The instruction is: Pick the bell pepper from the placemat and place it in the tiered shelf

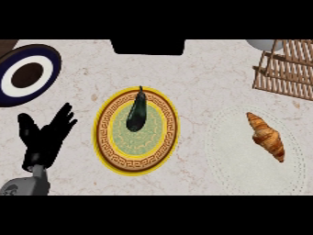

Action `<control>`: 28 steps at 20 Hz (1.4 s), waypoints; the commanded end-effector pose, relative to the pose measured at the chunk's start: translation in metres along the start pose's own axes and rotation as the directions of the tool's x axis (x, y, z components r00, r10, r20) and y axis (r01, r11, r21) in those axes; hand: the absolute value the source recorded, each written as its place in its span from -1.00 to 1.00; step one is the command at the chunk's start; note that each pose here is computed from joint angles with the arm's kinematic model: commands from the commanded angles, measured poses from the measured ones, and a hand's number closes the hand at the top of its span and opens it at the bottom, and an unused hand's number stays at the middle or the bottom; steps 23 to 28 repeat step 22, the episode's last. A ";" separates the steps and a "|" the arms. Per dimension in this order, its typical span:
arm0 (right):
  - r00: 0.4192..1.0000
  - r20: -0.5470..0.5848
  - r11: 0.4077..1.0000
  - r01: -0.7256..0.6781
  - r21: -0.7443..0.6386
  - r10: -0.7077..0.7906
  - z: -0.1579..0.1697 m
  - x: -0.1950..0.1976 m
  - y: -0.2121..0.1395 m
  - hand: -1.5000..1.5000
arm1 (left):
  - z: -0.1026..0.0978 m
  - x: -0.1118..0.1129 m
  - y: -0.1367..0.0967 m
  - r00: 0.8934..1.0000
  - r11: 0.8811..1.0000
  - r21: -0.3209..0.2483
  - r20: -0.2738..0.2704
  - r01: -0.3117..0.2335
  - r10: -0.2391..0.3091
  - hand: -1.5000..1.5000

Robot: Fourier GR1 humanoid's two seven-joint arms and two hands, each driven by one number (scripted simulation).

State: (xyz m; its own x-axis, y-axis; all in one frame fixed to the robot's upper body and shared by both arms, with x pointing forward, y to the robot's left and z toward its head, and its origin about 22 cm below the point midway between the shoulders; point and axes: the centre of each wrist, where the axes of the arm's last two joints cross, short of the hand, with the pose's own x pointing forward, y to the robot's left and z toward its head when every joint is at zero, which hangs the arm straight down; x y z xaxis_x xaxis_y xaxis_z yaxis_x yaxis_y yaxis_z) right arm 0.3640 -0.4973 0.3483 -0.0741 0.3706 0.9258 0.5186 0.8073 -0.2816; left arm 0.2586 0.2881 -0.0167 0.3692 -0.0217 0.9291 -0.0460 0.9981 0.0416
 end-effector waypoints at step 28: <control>0.980 -0.053 0.908 0.157 -0.388 -0.192 0.076 -0.025 -0.181 -1.00 | 0.004 -0.011 0.011 0.998 1.000 0.021 -0.059 -0.001 0.002 0.00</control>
